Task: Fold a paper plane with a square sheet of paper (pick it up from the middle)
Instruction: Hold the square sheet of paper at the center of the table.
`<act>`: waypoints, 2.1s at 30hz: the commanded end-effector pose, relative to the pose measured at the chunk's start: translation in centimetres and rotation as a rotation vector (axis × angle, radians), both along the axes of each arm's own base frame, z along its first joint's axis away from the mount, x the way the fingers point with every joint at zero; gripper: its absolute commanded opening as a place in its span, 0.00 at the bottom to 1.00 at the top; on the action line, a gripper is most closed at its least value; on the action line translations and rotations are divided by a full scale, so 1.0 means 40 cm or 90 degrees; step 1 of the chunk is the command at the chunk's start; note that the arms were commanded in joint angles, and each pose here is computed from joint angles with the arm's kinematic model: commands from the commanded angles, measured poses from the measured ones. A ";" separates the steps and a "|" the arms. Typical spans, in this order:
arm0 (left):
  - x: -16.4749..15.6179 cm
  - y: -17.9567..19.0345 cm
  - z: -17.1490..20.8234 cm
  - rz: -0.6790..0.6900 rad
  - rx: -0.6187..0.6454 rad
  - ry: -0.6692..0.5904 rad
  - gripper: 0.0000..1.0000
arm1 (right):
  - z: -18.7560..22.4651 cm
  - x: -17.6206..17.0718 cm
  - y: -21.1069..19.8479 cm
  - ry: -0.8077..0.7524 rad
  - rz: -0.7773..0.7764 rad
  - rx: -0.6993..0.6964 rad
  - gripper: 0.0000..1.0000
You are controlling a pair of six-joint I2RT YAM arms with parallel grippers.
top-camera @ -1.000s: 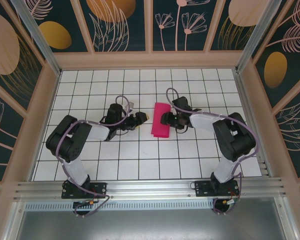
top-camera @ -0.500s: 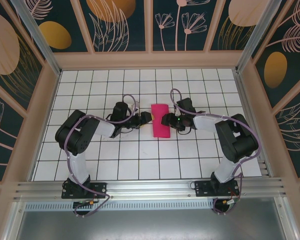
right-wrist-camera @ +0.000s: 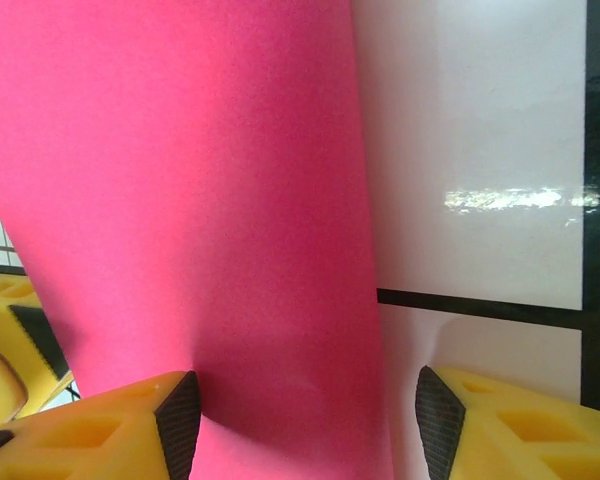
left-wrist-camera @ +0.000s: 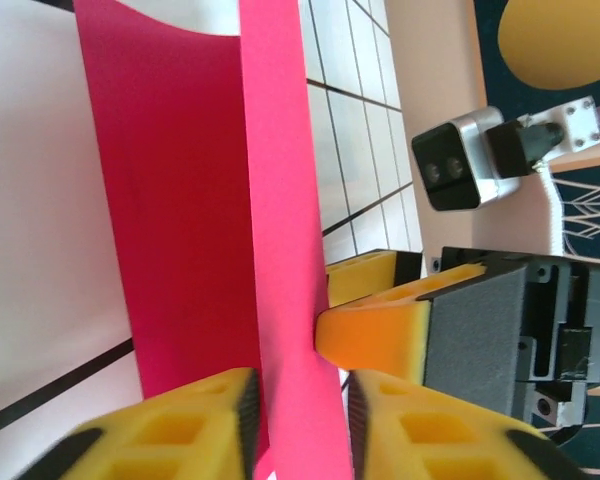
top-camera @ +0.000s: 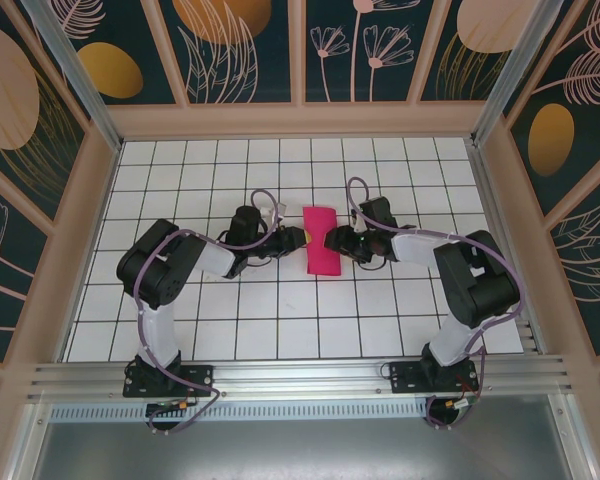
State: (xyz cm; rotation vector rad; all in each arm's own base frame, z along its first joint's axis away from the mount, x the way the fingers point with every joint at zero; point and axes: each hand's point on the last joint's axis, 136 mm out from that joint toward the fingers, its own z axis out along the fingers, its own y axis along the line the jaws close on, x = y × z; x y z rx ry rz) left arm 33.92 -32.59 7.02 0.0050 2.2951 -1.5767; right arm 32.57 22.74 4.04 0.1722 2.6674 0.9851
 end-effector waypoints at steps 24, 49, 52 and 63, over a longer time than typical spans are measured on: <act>0.020 -0.051 0.087 -0.019 -0.092 -0.063 0.00 | 0.073 0.019 -0.049 -0.034 -0.026 0.055 0.57; 0.040 -0.090 0.107 0.005 -0.113 -0.053 0.00 | 0.049 -0.011 -0.052 -0.013 -0.002 0.045 0.31; 0.041 -0.092 0.086 0.007 -0.107 -0.037 0.00 | 0.037 0.000 -0.088 -0.011 -0.034 0.015 0.32; 0.064 -0.062 -0.044 0.027 0.074 -0.015 0.00 | 0.089 0.022 -0.107 -0.064 -0.023 0.029 0.53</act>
